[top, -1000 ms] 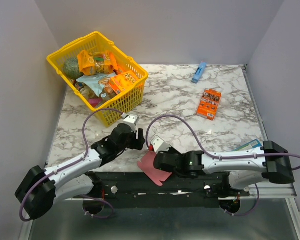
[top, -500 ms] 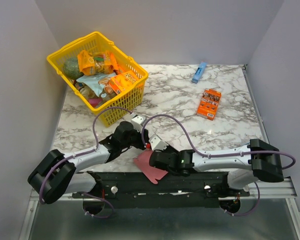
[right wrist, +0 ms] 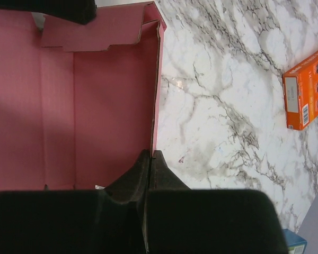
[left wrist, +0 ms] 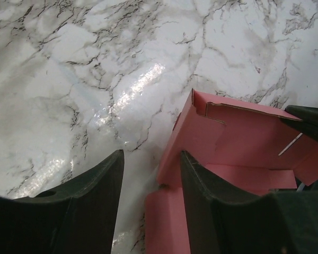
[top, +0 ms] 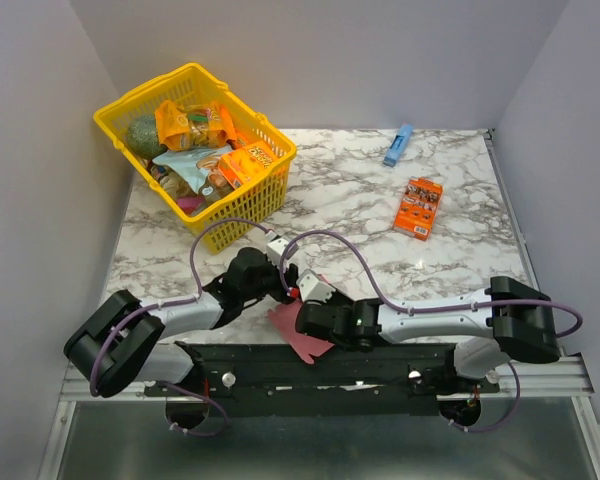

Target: Fold the paper box

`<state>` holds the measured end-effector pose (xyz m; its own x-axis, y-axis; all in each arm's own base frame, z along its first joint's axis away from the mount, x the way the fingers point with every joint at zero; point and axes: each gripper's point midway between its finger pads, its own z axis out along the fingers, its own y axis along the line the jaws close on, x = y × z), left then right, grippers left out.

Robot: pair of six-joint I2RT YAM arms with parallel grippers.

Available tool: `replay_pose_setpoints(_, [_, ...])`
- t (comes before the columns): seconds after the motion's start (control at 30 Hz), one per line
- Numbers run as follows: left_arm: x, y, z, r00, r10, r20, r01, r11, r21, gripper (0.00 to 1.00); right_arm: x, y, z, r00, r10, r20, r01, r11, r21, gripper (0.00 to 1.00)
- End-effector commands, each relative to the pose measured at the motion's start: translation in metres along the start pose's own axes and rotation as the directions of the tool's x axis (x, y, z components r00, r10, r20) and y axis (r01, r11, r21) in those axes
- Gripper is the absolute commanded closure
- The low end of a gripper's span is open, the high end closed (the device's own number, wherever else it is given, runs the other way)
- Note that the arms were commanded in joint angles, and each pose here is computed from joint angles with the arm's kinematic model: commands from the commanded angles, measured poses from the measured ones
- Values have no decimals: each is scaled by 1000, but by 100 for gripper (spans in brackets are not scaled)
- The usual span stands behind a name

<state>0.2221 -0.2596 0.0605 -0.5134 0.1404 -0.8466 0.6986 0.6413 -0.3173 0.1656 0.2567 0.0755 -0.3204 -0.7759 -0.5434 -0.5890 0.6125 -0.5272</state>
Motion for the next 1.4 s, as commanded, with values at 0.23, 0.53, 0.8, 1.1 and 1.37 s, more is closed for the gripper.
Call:
replay_pose_setpoints(0.23, [-20, -23, 5, 996, 58, 70, -67, 989, 132, 47, 3, 8, 3, 999, -46, -28, 45, 999, -19, 96])
replay_pose_setpoints(0.53, [-22, -1, 2, 995, 50, 84, -51, 999, 2, 50, -1, -20, 7, 984, -173, -31, 176, 977, 123, 96])
replay_pose_setpoints(0.8, [-32, 0, 8, 991, 67, 116, -67, 998, 2, 51, -10, -43, 15, 969, -246, -13, 244, 949, 202, 97])
replay_pose_setpoints(1.1, [-35, 5, 18, 989, 86, 120, -84, 996, -15, 52, -18, -37, 29, 943, -331, 18, 319, 921, 224, 99])
replay_pose_setpoints(1.37, [-29, 9, 12, 992, 61, 110, -56, 997, -43, 55, -12, -31, 26, 932, -361, 17, 347, 908, 233, 99])
